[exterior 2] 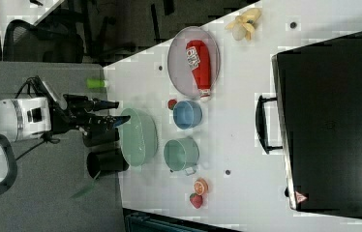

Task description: Pick ketchup from plate and place it on table.

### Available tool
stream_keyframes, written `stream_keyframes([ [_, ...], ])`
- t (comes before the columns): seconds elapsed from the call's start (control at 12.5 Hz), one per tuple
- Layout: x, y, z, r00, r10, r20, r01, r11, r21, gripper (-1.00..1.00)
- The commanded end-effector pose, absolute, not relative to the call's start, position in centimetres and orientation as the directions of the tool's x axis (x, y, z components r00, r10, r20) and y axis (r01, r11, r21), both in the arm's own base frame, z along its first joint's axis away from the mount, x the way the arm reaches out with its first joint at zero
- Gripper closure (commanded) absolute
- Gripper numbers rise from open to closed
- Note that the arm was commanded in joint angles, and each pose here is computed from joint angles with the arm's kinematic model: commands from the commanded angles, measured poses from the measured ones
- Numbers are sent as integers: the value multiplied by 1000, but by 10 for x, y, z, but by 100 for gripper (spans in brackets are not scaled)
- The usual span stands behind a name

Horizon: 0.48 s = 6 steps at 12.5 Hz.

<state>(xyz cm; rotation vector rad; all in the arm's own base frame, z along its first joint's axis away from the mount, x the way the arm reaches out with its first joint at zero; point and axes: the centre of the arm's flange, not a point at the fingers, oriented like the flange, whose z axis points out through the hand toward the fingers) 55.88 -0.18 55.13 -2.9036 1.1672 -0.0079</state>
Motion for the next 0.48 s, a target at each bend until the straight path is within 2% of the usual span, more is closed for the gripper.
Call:
stream_keyframes([
  [0.08,507,-8,566,665,-746,-41,-745,-666,38,-58],
  [0.24,512,-7,561,673,-739,-39,-738,-674,34,-99],
  [0.48,528,-4,540,691,-721,-42,-721,-693,31,-100],
])
